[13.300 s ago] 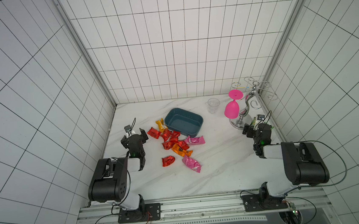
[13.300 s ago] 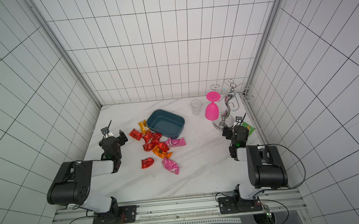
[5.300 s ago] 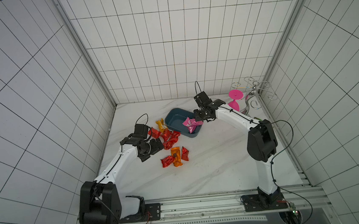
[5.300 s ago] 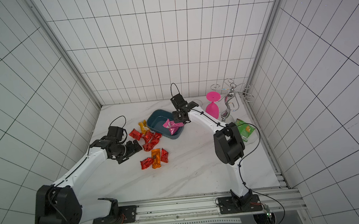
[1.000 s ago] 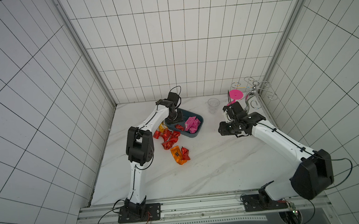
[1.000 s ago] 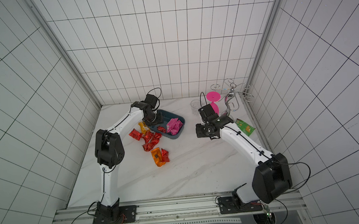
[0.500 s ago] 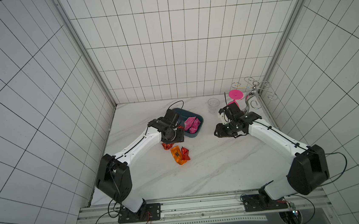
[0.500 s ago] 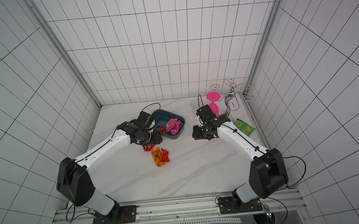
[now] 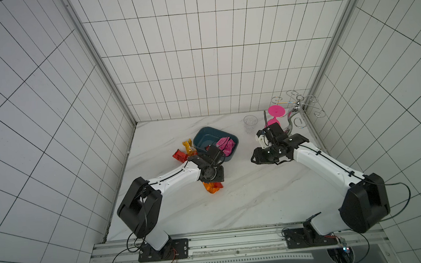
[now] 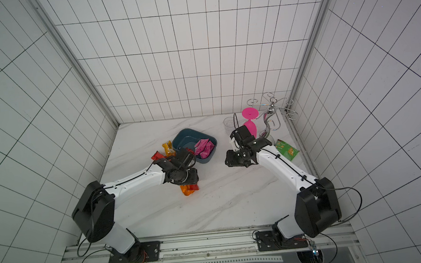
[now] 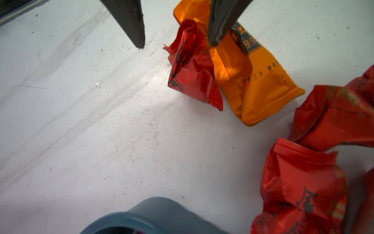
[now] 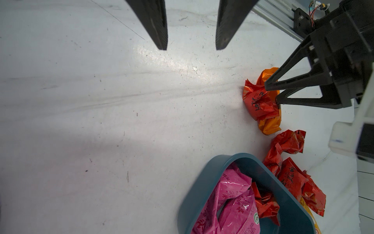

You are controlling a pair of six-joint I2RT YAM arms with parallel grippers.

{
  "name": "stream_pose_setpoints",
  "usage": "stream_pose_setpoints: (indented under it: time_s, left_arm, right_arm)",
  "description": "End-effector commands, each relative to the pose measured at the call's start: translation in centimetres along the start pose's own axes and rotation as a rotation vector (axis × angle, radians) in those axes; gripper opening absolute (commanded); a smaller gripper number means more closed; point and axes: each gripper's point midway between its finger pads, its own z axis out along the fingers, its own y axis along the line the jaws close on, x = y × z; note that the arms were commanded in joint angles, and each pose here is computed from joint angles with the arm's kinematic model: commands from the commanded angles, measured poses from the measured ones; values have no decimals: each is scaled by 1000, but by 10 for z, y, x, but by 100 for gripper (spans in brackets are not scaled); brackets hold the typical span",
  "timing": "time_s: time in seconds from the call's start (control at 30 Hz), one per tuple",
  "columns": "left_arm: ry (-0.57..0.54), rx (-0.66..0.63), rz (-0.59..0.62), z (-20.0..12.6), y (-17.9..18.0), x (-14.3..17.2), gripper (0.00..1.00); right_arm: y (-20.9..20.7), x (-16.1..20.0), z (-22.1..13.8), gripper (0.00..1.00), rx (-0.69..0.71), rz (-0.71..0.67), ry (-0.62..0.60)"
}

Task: Put the tea bags into the storage box
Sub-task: Pick up the tea bag from the center of the board, then place the tea bag in the storage box.

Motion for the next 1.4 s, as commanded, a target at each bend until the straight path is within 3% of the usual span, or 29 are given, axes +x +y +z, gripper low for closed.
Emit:
stream_pose_setpoints:
  time_s: [0.0,0.2,0.37,0.67,1.0,1.17,1.37]
  left_arm:
    - [-50,-16,8,10,-2,-12,49]
    - [-78,-64,32,16,3,-22,28]
    - [-55,-48,59,21,-1,-19,0]
    - [-102,-18,72,-12,-14,-36,0]
    - [-201,27,108,-68,-15,-103,0]
    - [-219,0,82,-69,9,-147,0]
    - [-210,-49,61,-46,30,-184,0]
  right_arm:
    - [-6,11,-5,43,21,-5,19]
    - [-10,14,-11,43,40,14,2]
    - [-14,17,-16,43,60,20,-13]
    - [-17,10,-17,43,88,16,-17]
    - [-18,-11,-2,43,108,50,-24]
    - [-21,-18,-2,43,121,59,-55]
    - [-29,-18,1,43,152,56,-51]
